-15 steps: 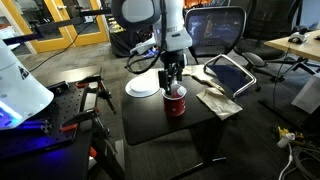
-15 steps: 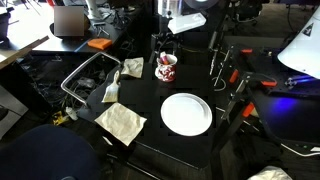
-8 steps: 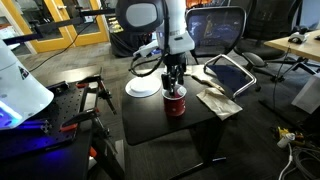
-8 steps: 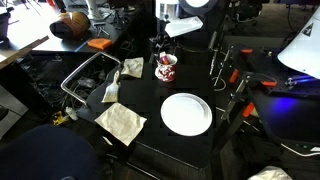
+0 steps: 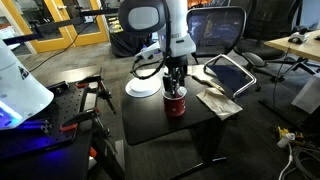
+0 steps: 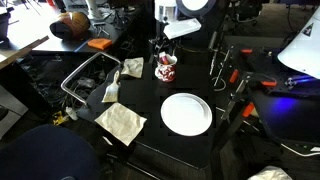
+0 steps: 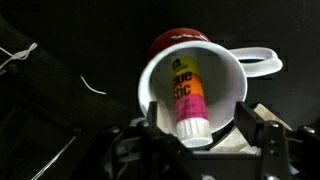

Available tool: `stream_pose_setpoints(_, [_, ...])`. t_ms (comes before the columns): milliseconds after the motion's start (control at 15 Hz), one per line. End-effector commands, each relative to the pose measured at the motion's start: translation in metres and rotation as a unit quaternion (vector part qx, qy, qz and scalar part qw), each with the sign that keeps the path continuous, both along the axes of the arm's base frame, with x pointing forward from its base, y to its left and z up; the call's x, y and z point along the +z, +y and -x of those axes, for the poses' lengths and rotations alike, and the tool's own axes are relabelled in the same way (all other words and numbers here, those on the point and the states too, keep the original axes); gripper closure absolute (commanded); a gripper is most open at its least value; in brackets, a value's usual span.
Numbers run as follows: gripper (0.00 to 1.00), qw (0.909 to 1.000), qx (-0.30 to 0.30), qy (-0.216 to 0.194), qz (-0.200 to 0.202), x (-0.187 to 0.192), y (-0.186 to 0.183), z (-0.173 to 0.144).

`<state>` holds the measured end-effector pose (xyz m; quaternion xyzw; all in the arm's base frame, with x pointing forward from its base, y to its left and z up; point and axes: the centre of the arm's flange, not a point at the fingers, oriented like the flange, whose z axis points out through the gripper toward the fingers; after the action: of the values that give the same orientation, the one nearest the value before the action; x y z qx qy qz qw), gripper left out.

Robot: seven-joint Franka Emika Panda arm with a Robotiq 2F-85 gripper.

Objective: Put the glue stick on the table

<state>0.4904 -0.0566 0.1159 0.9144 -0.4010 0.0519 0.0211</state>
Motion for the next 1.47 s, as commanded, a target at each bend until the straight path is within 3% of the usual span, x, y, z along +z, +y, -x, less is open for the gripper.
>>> stream_pose_setpoints(0, [0.29,0.9999,0.005,-0.014,0.005,-0.003,-0.005,-0.002])
stream_pose_setpoints(200, [0.58,0.9998,0.004,-0.021,0.006,-0.002,-0.005,-0.004])
stream_pose_setpoints(400, [0.73,0.9997,0.003,-0.024,0.006,-0.001,-0.006,-0.005])
stream_pose_setpoints(533, [0.72,0.9997,0.004,-0.025,0.007,0.0,-0.006,-0.004])
stream_pose_setpoints(1000, [0.9,0.999,0.017,-0.041,0.009,0.021,-0.001,0.004])
stream_pose_setpoints(1400, [0.9,0.9964,0.021,-0.079,0.025,0.054,0.002,0.014])
